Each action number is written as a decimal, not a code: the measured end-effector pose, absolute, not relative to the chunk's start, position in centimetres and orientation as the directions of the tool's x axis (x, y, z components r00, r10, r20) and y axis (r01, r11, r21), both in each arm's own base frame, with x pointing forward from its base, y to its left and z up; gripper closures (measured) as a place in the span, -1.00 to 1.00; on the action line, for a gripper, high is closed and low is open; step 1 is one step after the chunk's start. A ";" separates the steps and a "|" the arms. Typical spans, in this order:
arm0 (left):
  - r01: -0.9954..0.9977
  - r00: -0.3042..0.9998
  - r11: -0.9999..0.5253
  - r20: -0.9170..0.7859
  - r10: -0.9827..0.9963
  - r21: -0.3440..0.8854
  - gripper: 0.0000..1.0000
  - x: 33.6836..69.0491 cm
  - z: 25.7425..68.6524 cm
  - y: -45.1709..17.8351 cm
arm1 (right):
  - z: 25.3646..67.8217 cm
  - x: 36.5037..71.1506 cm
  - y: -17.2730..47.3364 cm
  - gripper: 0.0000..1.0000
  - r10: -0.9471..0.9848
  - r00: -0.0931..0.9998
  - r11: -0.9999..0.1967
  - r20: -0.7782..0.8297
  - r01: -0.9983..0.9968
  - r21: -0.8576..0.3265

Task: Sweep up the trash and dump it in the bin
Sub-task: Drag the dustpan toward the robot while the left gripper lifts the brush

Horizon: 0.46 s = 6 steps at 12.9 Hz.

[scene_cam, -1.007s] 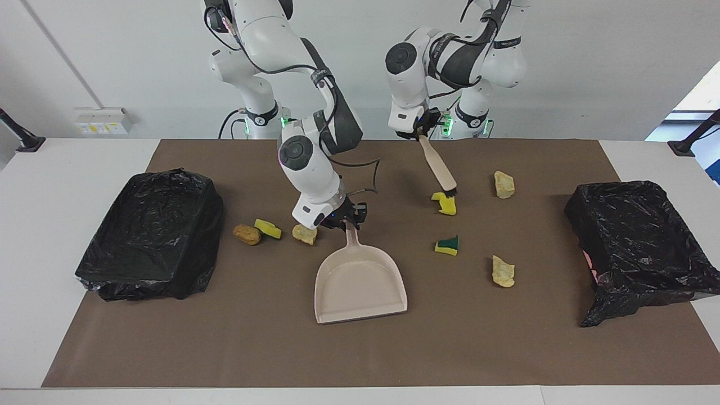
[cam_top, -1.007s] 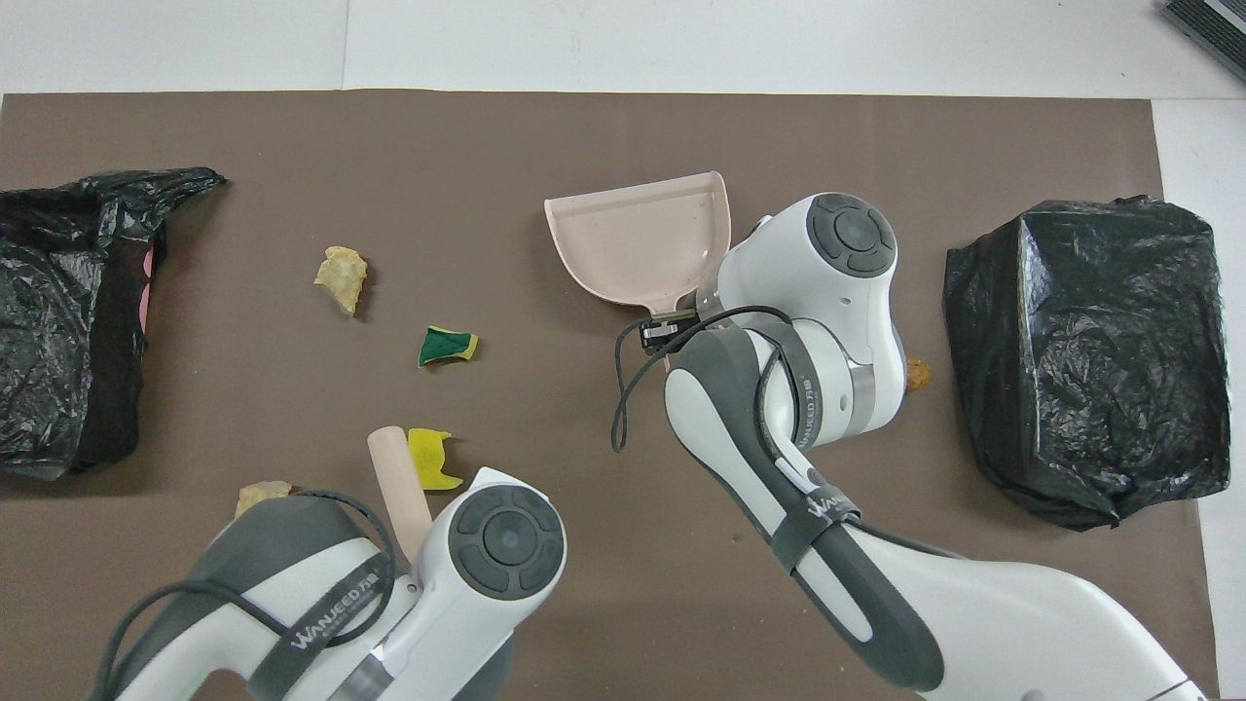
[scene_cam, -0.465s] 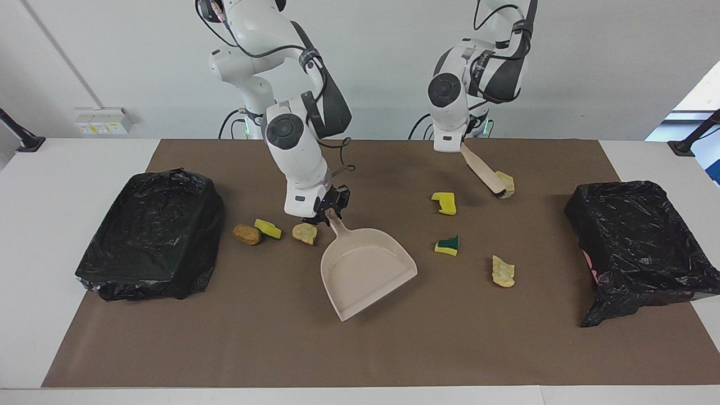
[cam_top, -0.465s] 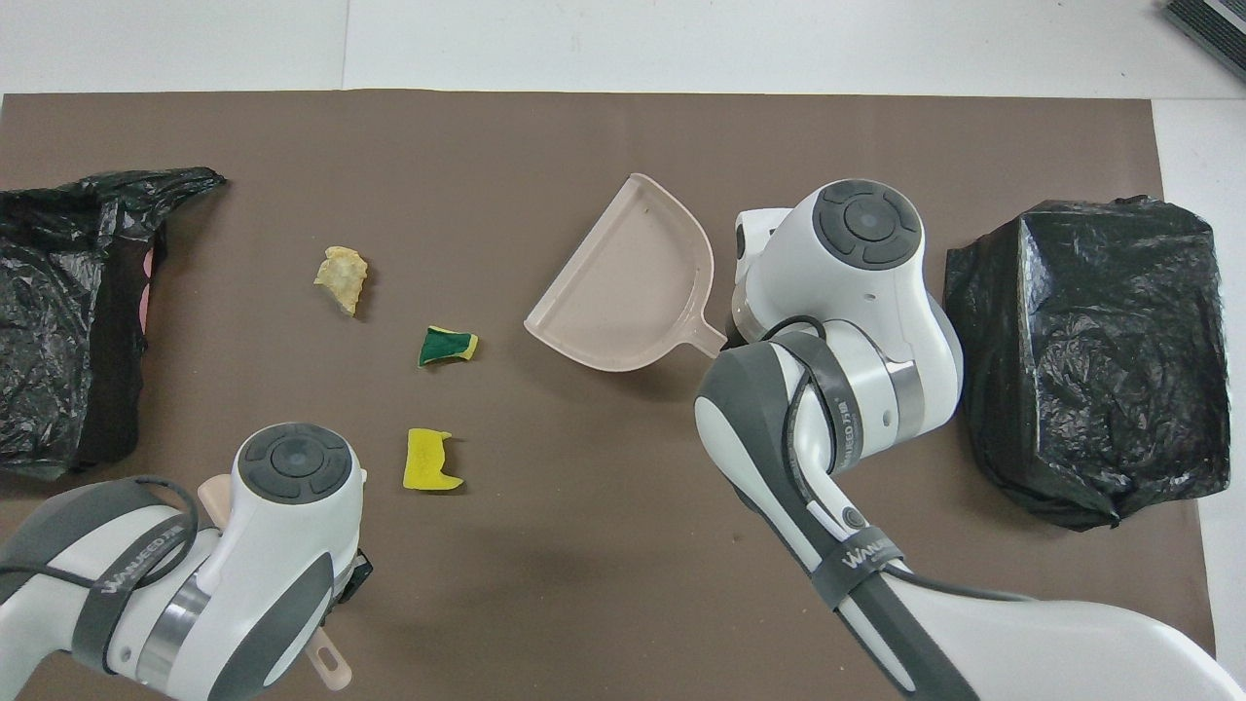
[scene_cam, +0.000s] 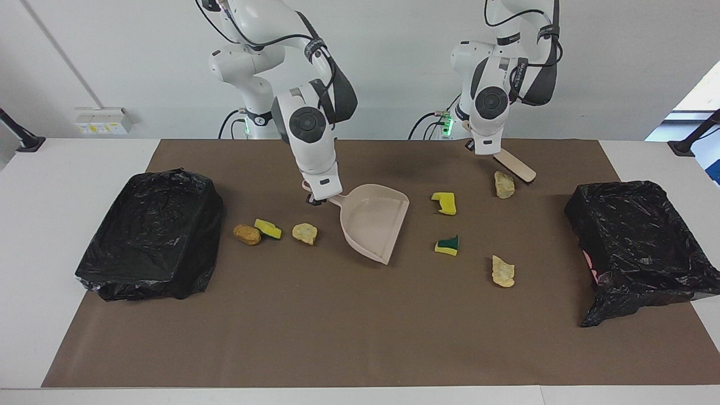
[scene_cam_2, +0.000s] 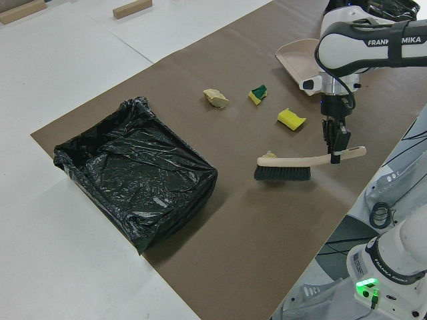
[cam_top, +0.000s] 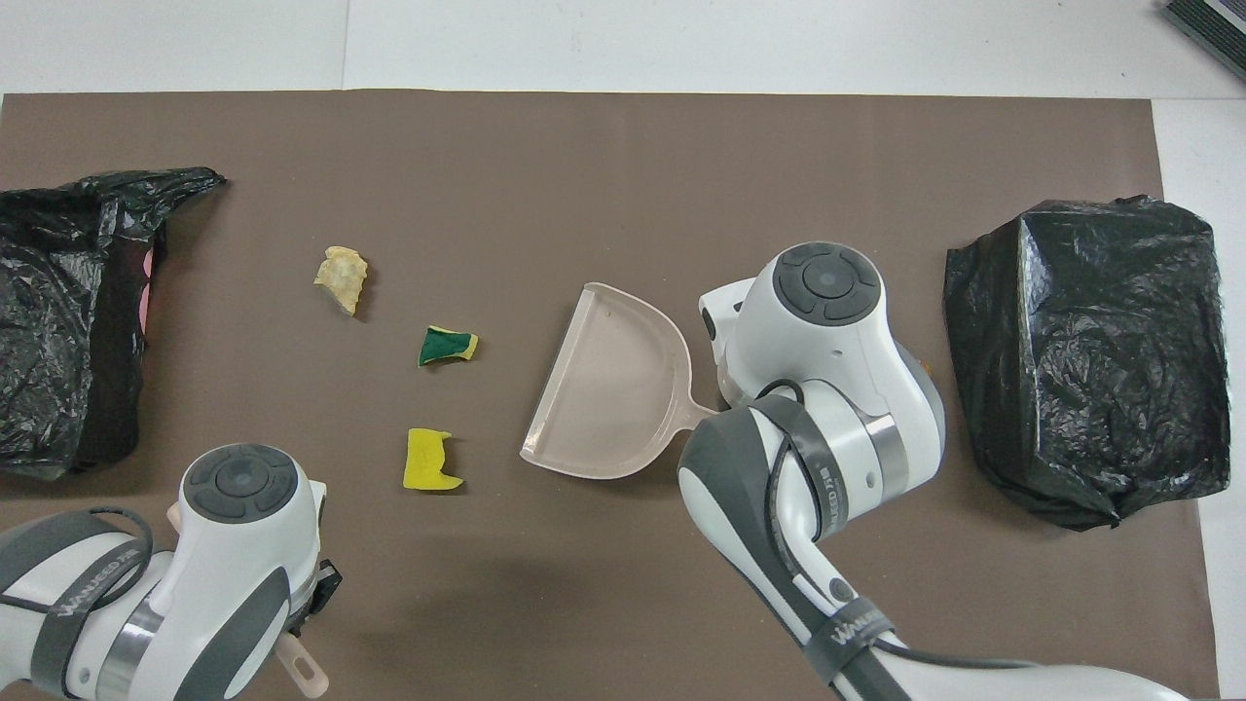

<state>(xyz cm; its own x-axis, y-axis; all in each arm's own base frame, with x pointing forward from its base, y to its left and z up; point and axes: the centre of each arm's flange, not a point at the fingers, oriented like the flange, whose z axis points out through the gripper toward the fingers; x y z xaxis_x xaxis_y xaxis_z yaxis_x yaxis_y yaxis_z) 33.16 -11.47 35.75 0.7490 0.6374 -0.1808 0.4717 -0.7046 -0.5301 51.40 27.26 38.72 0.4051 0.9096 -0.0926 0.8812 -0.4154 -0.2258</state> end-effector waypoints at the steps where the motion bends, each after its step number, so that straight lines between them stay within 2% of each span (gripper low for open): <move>1: 0.476 0.750 -0.707 -0.179 0.637 -0.524 0.49 32.7 35.2 -11.2 | 38.7 50.9 27.6 0.35 0.915 0.391 -0.403 -0.097 0.887 -0.226; 6: 0.415 0.838 -0.809 -0.172 0.518 -0.416 0.49 33.5 35.0 -12.4 | 37.3 49.7 27.6 0.35 0.930 0.353 -0.368 -0.105 0.901 -0.230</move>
